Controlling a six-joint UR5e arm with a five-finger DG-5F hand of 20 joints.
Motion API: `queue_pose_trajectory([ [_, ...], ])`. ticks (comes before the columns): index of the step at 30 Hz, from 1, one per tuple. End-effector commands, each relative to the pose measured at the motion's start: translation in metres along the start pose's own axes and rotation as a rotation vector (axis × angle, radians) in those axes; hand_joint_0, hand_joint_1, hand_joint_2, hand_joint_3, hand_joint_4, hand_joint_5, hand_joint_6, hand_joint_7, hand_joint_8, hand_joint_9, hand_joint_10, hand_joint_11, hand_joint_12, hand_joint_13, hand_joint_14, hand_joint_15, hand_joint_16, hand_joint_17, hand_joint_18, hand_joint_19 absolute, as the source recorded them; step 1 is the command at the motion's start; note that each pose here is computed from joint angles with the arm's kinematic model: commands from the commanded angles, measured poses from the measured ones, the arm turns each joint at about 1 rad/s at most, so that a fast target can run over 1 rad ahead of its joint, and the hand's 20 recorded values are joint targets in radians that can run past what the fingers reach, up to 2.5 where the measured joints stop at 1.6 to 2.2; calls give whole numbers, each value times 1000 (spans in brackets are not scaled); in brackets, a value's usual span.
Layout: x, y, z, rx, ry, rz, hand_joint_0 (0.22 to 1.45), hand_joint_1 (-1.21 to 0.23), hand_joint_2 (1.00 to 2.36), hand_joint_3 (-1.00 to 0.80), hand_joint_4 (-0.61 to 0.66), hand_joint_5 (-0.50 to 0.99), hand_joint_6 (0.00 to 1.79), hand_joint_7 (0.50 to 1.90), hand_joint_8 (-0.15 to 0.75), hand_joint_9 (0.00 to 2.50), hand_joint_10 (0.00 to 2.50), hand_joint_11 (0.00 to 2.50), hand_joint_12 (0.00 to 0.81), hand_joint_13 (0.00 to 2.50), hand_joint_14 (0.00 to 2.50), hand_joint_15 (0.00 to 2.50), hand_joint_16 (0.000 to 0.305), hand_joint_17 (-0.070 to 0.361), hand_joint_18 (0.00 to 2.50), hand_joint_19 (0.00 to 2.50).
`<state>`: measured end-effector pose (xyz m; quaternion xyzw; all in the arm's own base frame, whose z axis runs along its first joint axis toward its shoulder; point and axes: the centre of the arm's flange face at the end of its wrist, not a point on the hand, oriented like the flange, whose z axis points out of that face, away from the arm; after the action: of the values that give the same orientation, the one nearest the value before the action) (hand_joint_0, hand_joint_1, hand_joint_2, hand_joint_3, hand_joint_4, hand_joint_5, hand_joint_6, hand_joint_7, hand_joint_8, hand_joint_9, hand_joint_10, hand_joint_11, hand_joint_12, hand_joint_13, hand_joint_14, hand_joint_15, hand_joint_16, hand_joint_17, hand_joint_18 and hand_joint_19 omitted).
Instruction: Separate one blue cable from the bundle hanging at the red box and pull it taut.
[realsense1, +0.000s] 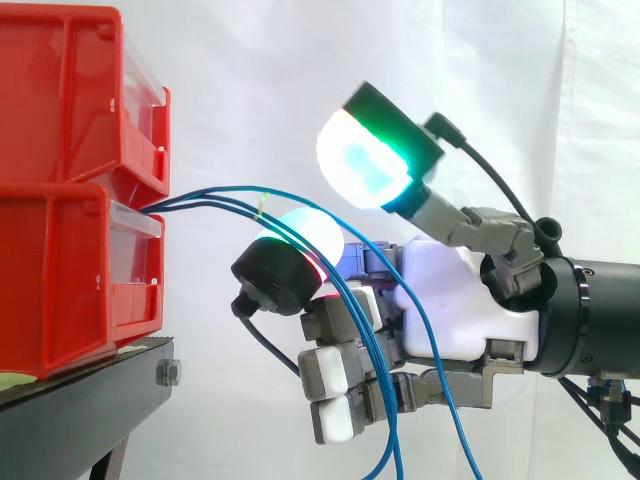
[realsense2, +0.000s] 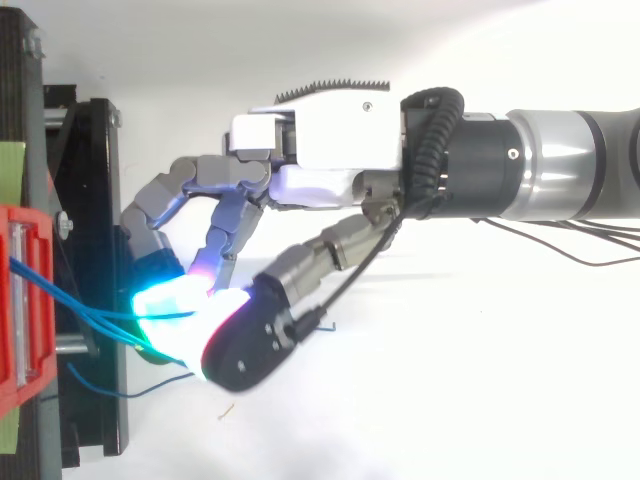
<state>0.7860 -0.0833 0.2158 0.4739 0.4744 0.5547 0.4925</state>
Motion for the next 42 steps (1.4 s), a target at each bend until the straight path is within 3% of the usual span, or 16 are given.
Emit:
queue_pose_trajectory([
  [1,0,0,0,0,0,0,552,-529,1000,-500,79,-134,782,1222,302,1102,27,1031,320,997,23,583,42,94,901,473],
  [11,0,0,0,1,-2,0,613,-730,1007,-399,59,-159,802,1394,302,1086,28,1066,325,1013,22,603,41,92,919,509],
  [18,2,-1,0,1,1,0,615,-799,1011,-319,24,-175,850,1317,307,1073,28,1078,325,1002,23,600,42,94,922,495],
  [21,3,-1,0,3,3,-1,570,-738,1000,-499,79,-176,851,1271,305,1070,28,1074,328,1004,22,599,42,95,923,511],
  [24,3,-1,0,3,3,-1,534,-587,1000,-500,95,-175,823,1208,313,1078,27,1064,337,1010,21,596,44,98,936,517],
  [29,3,-1,0,1,3,-1,580,-482,1000,-500,120,-159,752,1207,301,1071,27,1050,329,999,22,602,42,94,921,556],
  [33,5,0,0,0,5,-4,619,-496,1007,-403,112,-155,715,1263,294,1046,27,1021,332,994,24,605,42,93,916,569],
  [42,3,-1,0,3,3,-4,631,-685,1011,-213,163,-209,773,1158,305,959,24,987,351,997,22,597,47,106,958,530],
])
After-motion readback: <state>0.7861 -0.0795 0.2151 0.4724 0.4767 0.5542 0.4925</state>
